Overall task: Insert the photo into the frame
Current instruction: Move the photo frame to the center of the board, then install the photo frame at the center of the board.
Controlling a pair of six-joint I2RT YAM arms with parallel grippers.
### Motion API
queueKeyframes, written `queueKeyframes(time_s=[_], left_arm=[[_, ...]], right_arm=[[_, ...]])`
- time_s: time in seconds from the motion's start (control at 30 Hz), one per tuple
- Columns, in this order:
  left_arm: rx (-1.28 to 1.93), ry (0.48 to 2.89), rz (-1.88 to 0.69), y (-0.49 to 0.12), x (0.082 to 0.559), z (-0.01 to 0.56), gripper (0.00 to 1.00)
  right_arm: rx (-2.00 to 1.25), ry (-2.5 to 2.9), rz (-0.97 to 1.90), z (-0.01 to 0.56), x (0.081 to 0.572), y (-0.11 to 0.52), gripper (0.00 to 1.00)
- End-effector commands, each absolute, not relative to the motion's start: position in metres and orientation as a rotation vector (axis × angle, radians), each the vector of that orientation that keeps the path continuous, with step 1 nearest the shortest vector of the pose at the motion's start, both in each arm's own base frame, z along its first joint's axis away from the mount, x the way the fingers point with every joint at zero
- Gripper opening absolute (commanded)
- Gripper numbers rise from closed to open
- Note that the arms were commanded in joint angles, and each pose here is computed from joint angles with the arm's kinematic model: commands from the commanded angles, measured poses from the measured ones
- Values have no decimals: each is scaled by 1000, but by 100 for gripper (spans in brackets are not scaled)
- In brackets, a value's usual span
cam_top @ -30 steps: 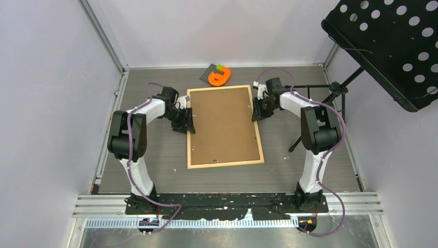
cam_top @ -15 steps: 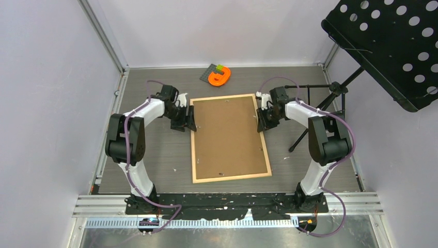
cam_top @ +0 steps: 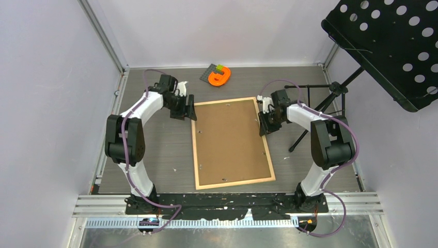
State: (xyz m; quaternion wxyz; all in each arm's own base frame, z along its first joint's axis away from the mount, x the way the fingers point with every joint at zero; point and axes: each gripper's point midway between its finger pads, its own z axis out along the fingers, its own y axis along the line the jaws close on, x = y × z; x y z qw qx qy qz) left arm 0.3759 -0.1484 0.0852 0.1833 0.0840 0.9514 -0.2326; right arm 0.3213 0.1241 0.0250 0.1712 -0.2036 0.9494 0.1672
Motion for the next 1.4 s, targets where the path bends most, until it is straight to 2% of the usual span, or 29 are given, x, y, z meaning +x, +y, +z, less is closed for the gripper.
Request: queueKeyframes(time_s=[0.0, 0.43, 0.83, 1.1, 1.37], left_arm=[[269, 2658, -649, -148, 368, 99, 68], [416, 2730, -521, -168, 349, 60, 66], [337, 2803, -461, -169, 357, 38, 60], [310, 2814, -506, -177, 361, 36, 60], [280, 2801, -439, -171, 370, 34, 60]], right_arm=[[-616, 2636, 502, 39, 324, 128, 6], [-593, 2637, 574, 36, 324, 131, 6], [-581, 2635, 603, 36, 324, 130, 6], [-576, 2640, 613, 35, 324, 129, 6], [-569, 2643, 625, 34, 323, 129, 6]])
